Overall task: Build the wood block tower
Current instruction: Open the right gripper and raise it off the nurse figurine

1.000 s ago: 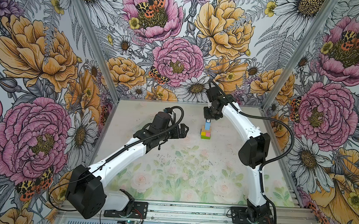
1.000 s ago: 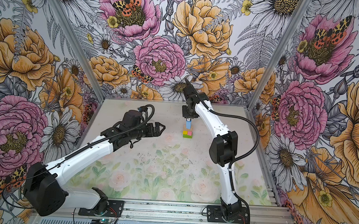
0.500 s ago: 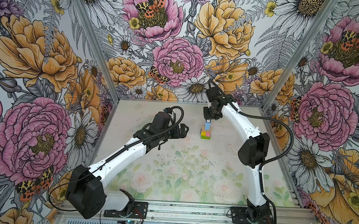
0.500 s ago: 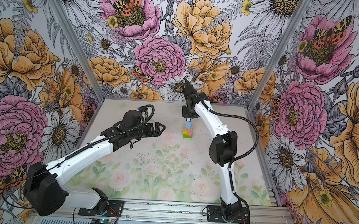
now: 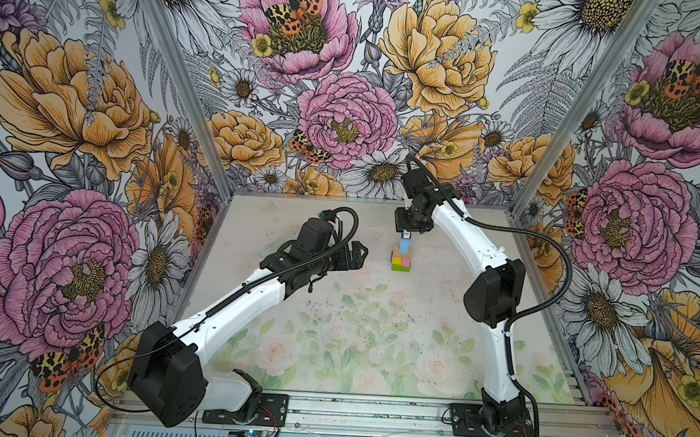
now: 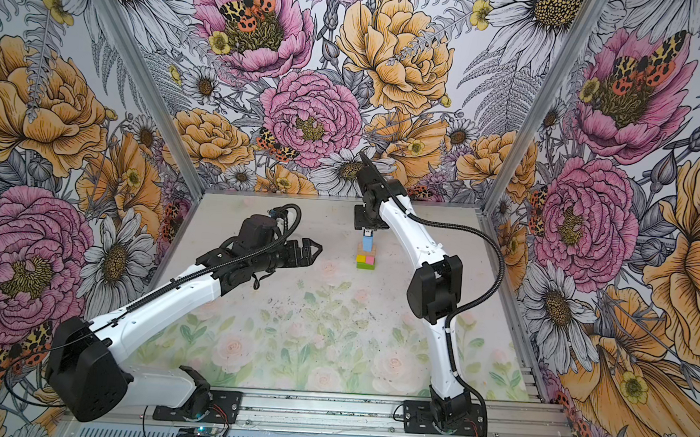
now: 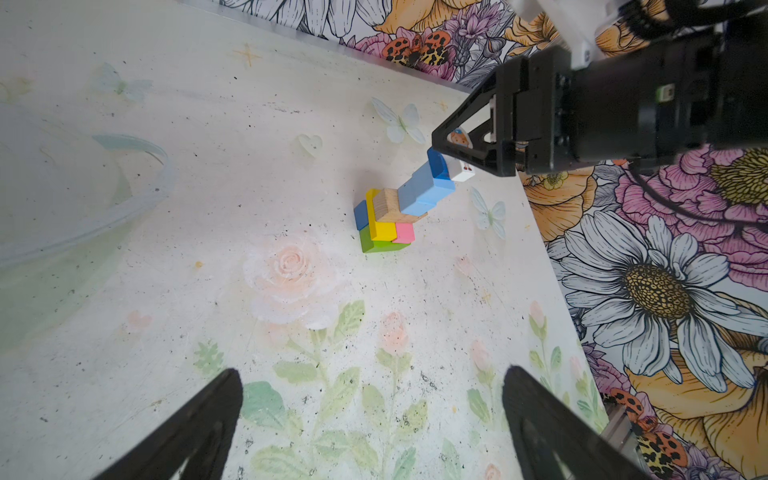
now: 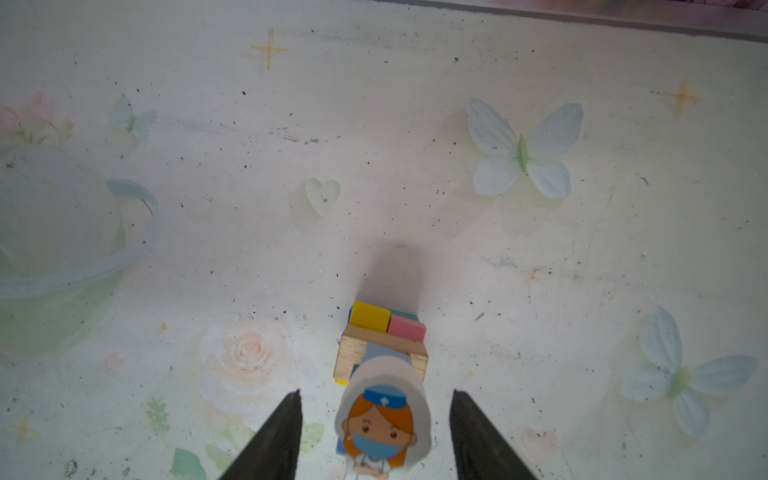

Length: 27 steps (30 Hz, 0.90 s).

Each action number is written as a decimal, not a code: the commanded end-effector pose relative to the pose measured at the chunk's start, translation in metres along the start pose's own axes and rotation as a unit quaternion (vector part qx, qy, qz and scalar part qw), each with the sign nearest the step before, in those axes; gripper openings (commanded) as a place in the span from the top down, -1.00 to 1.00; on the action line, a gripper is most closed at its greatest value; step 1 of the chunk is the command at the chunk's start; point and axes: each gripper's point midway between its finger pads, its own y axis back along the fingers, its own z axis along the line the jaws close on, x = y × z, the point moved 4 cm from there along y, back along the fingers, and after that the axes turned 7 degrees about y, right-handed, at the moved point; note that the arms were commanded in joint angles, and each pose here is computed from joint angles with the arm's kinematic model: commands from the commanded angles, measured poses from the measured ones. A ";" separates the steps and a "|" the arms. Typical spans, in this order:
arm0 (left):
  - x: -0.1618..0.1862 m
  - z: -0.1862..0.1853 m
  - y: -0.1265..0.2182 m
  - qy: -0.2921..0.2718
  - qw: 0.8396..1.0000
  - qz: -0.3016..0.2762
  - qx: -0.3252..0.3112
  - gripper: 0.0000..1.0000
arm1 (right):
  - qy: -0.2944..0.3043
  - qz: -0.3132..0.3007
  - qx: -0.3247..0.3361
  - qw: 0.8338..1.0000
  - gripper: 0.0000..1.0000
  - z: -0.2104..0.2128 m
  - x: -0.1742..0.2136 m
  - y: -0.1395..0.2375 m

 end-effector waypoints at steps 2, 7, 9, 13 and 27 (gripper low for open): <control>-0.025 -0.006 0.019 -0.018 0.999 -0.043 0.000 -0.98 | 0.001 -0.088 -0.001 0.996 -0.51 -0.007 -0.024 0.071; -0.037 0.006 0.048 -0.039 0.993 -0.094 -0.052 -0.98 | -0.005 -0.159 0.050 0.986 -0.95 -0.033 -0.019 0.149; -0.037 0.011 0.062 -0.058 0.988 -0.120 -0.080 -0.98 | -0.021 -0.168 0.080 0.982 -0.99 -0.050 -0.004 0.171; -0.033 0.034 0.084 -0.076 0.973 -0.168 -0.141 -0.97 | -0.070 -0.191 0.118 0.972 -0.99 -0.086 0.037 0.197; 0.018 0.118 0.116 -0.041 0.933 -0.254 -0.252 -0.98 | -0.231 -0.227 0.273 0.906 -0.99 -0.178 0.213 0.174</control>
